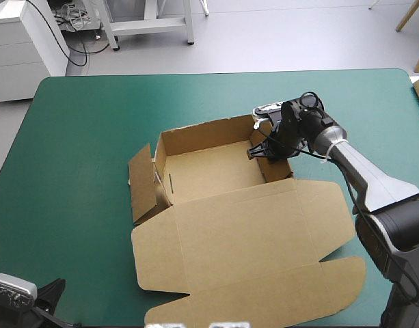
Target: Fold the box
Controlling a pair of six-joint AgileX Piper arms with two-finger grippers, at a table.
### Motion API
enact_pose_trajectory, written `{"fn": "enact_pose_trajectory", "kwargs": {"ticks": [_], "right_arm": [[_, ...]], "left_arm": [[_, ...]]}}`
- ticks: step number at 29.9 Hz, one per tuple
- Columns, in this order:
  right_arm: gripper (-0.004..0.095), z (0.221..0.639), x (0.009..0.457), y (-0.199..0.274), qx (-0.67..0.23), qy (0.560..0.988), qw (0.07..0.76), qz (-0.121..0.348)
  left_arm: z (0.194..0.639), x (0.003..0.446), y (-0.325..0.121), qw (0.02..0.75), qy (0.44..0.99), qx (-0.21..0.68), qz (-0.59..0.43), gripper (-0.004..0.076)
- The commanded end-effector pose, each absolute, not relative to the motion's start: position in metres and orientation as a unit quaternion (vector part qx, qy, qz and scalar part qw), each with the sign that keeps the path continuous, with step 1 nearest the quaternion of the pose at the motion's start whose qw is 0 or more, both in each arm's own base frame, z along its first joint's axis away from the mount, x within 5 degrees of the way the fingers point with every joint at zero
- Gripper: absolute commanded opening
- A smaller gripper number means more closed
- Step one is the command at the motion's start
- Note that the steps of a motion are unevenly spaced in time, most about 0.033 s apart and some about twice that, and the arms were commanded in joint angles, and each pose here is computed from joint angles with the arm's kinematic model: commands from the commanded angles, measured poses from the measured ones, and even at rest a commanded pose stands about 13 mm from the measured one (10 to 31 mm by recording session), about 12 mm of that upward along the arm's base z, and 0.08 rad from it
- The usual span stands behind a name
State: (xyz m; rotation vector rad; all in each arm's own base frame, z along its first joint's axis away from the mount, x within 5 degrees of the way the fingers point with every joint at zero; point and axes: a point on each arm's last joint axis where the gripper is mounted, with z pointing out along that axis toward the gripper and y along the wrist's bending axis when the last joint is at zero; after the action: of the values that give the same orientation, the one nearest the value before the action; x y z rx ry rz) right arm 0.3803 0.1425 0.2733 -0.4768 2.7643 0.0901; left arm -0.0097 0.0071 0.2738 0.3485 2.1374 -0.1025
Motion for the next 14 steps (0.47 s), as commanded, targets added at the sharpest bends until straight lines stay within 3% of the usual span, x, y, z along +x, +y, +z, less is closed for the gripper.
{"fn": "enact_pose_trajectory", "kwargs": {"ticks": [1, 8, 14], "right_arm": [[0.0011, 0.305, 0.376, 0.139, -0.170, 0.960, 0.221, 0.030], [-0.0021, 0.314, 0.374, 0.135, -0.161, 0.964, 0.211, 0.012], [-0.0021, 0.363, 0.358, 0.127, -0.157, 0.954, 0.253, 0.009]], "left_arm": [[0.285, -0.007, 0.005, 0.496, 0.856, 0.136, -0.051, -0.0008], [0.285, -0.007, 0.005, 0.496, 0.856, 0.136, -0.051, -0.0008], [0.285, -0.007, 0.005, 0.495, 0.857, 0.132, -0.053, -0.0008]]}}
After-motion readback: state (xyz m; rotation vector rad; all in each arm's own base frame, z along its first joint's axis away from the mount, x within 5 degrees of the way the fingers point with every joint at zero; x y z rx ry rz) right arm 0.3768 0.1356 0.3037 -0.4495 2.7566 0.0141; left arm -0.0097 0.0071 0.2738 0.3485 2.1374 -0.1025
